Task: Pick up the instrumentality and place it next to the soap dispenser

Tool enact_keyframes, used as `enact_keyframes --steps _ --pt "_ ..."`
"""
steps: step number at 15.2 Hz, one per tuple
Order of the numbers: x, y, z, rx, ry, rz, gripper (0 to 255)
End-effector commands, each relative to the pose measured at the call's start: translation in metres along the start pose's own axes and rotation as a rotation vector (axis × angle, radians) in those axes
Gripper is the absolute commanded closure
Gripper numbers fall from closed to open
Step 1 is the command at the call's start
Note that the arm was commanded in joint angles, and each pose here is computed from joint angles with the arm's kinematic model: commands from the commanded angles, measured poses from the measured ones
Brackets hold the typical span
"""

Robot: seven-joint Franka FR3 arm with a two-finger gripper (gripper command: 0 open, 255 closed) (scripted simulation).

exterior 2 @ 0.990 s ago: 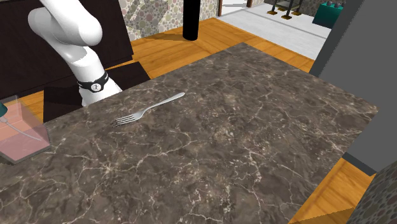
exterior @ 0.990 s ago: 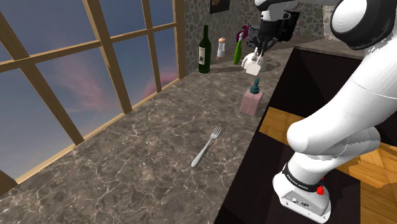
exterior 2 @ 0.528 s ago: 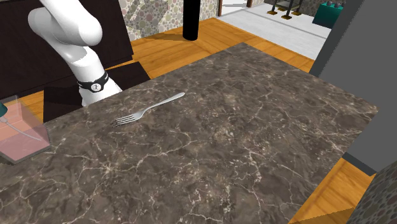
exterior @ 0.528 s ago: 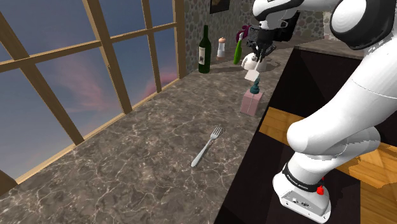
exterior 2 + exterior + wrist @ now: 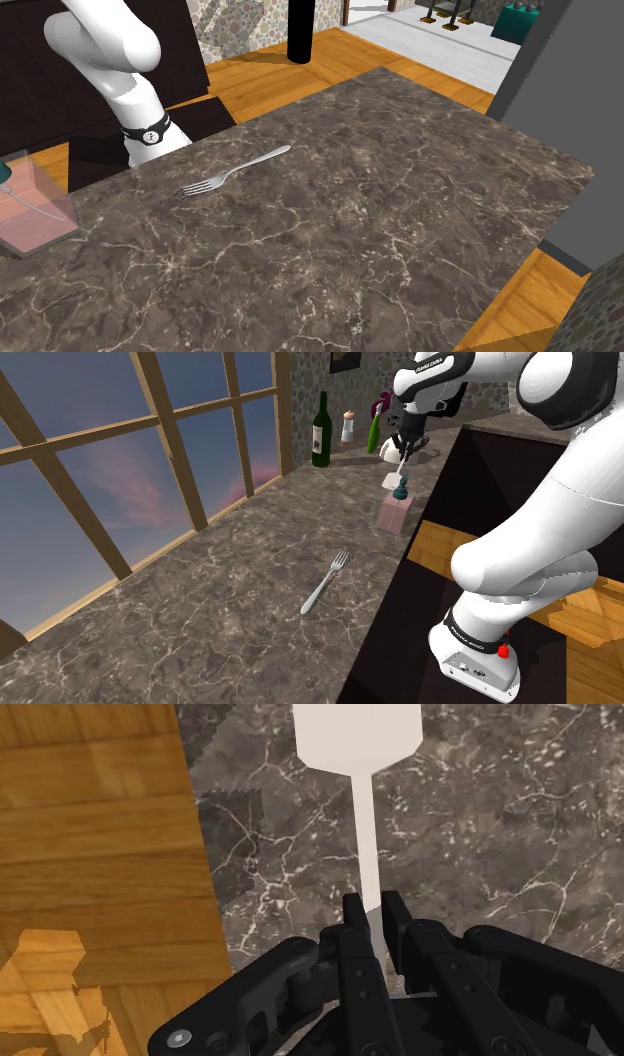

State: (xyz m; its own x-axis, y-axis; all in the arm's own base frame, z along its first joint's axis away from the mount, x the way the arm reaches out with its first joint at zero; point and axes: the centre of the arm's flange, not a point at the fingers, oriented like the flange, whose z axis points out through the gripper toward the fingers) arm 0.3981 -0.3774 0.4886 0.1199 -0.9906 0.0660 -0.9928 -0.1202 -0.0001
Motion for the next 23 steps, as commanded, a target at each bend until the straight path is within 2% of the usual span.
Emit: enact_keyframes --steps 1,23 --pt "0.000 0.000 0.010 0.000 0.000 0.000 255" --pt "-0.008 0.000 0.126 0.000 0.000 0.000 255"
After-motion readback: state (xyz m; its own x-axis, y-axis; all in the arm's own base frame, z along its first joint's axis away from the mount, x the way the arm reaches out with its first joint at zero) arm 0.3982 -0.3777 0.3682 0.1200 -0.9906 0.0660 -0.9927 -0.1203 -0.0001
